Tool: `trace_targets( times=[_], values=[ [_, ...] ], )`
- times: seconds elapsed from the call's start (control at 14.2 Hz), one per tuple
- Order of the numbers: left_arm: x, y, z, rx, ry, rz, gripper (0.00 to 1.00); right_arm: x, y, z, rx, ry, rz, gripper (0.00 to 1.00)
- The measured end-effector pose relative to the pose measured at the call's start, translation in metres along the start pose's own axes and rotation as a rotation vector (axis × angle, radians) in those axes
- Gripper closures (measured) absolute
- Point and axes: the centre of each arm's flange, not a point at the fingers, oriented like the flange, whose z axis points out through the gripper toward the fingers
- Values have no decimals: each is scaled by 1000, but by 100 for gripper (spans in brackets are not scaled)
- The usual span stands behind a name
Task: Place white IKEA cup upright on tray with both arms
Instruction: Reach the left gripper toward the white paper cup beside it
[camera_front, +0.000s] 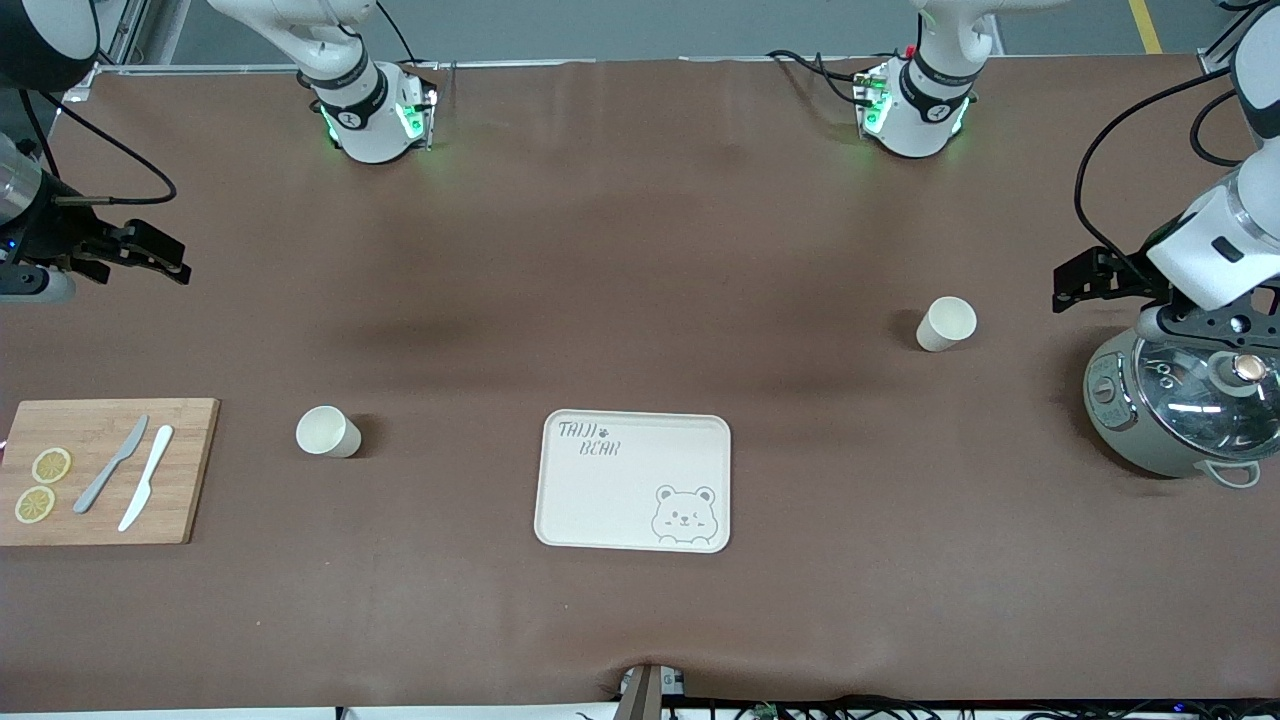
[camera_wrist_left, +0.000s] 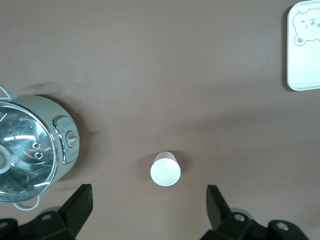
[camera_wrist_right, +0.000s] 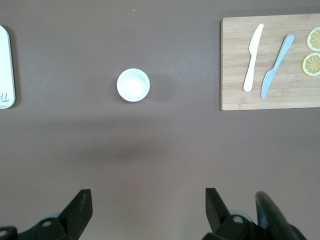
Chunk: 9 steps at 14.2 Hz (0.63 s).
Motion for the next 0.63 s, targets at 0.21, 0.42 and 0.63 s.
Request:
trace_targets(
  times=[0.21, 0.42, 0.63],
  values=[
    [0, 0, 0, 0, 0, 0, 0, 2, 0, 3, 0, -5, 0, 0],
    [1, 9, 0, 7, -1, 17, 0, 5, -1, 9, 1, -17, -3, 0],
    [3, 8, 5, 7, -9, 16, 0, 7, -3, 15, 2, -29, -6, 0]
  ],
)
